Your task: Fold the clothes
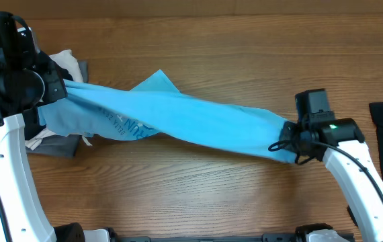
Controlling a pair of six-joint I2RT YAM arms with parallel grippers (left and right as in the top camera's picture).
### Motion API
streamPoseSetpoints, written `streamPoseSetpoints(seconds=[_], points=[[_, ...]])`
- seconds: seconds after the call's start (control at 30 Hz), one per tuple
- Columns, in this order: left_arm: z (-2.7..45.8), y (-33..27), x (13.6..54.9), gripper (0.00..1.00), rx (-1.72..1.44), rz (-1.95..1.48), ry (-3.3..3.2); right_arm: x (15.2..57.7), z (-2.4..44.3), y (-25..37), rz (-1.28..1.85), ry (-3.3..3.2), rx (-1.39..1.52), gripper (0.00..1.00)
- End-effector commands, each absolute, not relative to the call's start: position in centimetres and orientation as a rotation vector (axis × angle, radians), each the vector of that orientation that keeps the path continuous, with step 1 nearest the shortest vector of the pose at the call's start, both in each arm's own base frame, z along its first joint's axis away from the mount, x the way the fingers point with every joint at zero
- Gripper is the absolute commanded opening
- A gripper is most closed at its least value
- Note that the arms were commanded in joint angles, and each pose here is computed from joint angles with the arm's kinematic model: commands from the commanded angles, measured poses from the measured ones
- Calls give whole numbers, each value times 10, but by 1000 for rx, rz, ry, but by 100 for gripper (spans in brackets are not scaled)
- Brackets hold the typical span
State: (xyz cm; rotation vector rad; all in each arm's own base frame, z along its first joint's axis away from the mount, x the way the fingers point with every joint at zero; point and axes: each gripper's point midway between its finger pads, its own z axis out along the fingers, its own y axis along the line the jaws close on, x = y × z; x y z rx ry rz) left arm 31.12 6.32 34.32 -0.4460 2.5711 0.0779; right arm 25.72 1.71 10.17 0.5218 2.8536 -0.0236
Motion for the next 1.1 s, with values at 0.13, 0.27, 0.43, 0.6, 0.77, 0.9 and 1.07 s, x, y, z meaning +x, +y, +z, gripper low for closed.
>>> streamPoseSetpoints(seconds=[0.13,0.27,0.43,0.6,0.77,0.9,1.07], points=[[347,62,311,5,-455,78,2557,242,84,-15,-280,2810,809,42],[347,63,311,5,-445,91,2560,244,82,-2,-176,2845,777,63],[347,66,310,5,-450,112,2558,255,79,22,32,2878,647,67],[347,66,310,5,-450,111,2558,259,76,69,408,2924,324,64],[347,66,310,6,-450,111,2558,238,74,103,686,2955,55,61],[347,66,311,6,-450,110,2555,226,61,108,750,2966,0,61],[347,64,312,6,-451,97,2553,221,51,121,861,2955,-49,61]])
